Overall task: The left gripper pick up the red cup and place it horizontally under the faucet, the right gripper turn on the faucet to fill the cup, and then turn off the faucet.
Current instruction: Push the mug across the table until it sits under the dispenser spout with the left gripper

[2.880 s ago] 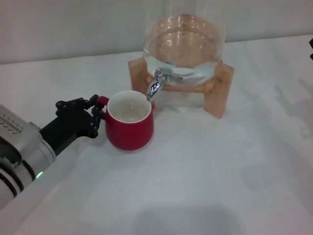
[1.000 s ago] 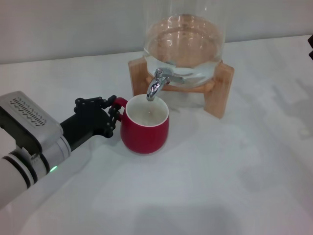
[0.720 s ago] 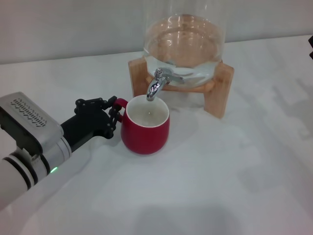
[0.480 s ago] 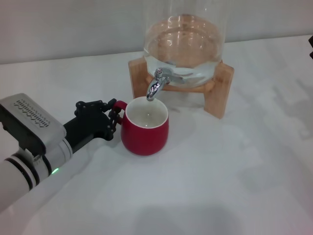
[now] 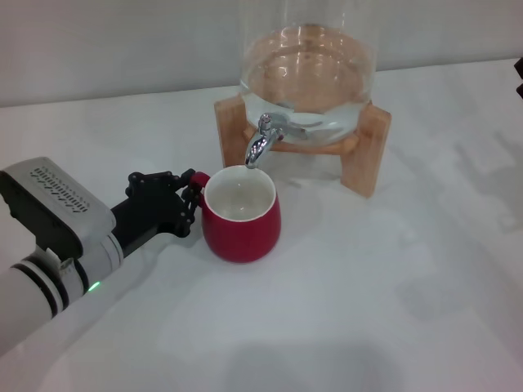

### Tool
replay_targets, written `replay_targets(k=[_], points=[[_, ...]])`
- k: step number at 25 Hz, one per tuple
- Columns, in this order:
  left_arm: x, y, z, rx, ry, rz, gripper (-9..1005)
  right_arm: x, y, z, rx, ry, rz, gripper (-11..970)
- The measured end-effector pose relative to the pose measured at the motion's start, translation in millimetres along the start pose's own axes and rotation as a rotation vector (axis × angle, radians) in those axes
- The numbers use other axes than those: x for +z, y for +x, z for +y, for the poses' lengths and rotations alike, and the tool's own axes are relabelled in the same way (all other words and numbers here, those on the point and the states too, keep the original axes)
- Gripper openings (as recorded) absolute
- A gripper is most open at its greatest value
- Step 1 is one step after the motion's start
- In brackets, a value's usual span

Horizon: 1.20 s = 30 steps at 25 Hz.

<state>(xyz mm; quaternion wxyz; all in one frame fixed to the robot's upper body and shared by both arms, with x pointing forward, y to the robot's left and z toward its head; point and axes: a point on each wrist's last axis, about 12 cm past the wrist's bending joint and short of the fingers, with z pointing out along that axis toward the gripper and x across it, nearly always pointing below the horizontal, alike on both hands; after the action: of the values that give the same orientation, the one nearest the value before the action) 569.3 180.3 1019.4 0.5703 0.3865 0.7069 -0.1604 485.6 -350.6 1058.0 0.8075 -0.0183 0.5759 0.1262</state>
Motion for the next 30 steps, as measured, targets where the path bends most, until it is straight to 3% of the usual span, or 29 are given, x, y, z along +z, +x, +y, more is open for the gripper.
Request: replay_targets(k=[30], points=[[3.1, -0.9, 1.4, 0.005, -0.002, 0.018, 123, -2.5, -2.0, 0.6, 0.001, -0.006, -0.015, 792]])
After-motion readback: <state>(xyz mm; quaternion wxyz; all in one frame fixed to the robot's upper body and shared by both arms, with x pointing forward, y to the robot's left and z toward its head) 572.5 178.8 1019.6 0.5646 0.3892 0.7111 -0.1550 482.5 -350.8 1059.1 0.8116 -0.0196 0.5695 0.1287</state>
